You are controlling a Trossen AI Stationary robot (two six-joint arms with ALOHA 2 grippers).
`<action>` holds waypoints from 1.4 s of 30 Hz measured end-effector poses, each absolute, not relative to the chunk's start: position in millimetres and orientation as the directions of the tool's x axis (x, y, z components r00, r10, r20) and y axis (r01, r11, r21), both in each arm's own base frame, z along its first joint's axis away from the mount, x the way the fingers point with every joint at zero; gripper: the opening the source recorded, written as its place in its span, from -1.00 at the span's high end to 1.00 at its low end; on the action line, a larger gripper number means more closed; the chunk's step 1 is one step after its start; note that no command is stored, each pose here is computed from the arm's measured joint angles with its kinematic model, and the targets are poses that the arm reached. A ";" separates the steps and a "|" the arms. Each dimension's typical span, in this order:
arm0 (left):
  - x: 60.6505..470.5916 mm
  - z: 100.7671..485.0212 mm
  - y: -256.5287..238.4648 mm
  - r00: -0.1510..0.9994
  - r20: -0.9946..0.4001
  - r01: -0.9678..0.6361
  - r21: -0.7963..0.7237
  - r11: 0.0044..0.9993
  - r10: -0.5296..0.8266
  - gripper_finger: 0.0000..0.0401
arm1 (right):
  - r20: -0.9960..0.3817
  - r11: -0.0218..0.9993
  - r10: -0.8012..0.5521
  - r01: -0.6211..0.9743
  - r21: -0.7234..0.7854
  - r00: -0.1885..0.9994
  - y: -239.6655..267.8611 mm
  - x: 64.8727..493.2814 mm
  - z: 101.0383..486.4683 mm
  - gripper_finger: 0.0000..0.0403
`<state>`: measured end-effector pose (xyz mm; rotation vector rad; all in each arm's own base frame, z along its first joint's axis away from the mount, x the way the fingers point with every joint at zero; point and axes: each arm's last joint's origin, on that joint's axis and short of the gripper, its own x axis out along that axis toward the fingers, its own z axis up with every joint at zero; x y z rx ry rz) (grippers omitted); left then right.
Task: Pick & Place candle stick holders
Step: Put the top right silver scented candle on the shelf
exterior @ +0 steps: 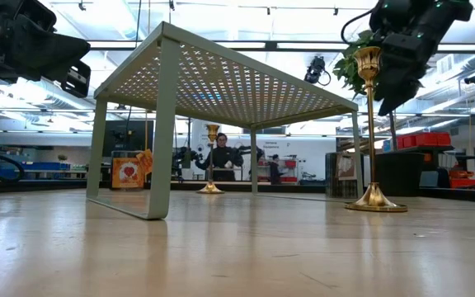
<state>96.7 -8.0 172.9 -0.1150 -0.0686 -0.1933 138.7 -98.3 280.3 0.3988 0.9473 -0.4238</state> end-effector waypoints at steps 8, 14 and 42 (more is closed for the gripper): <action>96.7 173.0 -8.0 0.979 0.079 0.196 -0.108 0.975 -0.188 0.87 | -0.849 0.845 -0.164 0.516 0.143 0.503 -108.1 151.6 272.1 -0.99; 96.7 173.0 -8.0 0.979 0.079 0.196 -0.107 0.975 -0.188 0.87 | -0.849 0.841 -0.181 0.526 0.128 0.496 -114.1 158.6 267.9 -0.99; 96.7 173.0 -8.0 0.979 0.079 0.196 -0.108 0.975 -0.188 0.87 | -0.899 0.855 -0.158 0.511 0.082 0.408 -151.3 206.1 267.2 -0.99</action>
